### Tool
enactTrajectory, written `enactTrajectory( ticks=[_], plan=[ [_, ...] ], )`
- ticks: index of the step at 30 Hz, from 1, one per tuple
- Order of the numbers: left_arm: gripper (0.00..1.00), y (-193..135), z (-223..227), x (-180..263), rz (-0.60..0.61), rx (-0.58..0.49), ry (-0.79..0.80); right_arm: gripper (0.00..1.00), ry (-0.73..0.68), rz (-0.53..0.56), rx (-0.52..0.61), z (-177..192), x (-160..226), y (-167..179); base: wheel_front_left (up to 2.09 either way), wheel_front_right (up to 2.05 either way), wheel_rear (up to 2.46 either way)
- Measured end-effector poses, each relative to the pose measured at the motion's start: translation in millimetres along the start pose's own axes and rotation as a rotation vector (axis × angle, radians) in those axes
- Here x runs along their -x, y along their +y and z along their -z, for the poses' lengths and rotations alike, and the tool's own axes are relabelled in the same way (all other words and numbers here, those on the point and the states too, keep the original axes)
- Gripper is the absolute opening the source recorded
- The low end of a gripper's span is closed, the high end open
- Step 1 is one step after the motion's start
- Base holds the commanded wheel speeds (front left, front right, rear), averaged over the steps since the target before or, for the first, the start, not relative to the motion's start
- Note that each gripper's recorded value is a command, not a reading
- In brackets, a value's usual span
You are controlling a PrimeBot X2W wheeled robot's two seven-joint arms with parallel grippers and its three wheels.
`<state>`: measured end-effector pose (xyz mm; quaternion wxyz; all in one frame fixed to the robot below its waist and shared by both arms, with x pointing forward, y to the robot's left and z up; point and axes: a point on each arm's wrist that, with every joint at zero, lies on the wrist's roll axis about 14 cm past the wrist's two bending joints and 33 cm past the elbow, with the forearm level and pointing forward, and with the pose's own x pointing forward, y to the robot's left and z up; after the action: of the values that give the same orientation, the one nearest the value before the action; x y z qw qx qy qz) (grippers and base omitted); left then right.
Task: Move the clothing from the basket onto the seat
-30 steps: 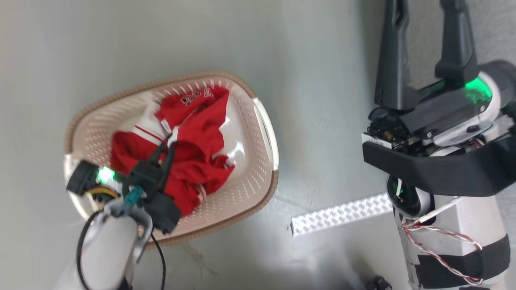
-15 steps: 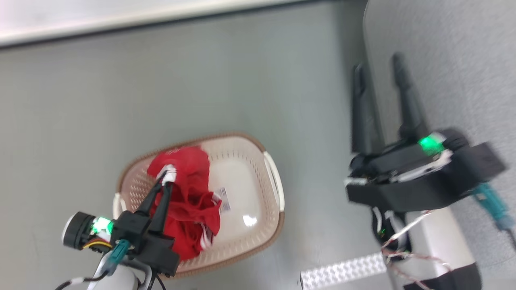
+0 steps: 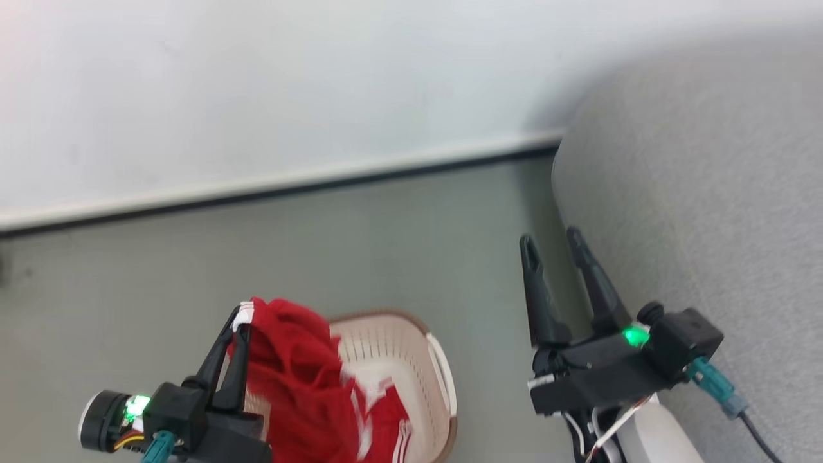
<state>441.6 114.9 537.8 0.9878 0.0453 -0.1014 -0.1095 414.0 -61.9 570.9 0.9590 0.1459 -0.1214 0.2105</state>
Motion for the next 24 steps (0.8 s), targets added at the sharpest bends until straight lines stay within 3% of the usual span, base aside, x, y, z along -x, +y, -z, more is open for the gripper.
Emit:
enactTrajectory(
  ticks=[12,24],
  plan=[
    [0.00,-9.2,-88.0,10.3,0.011,-0.006,-0.224,1.00,-0.018,-0.039,-0.012,-19.2,33.4,33.5,0.00,0.00,0.00],
    [0.00,-62.9,-151.9,-15.4,0.201,0.003,-0.408,1.00,0.049,-0.124,0.037,-4.3,41.2,54.9,0.00,0.00,0.00]
  ],
)
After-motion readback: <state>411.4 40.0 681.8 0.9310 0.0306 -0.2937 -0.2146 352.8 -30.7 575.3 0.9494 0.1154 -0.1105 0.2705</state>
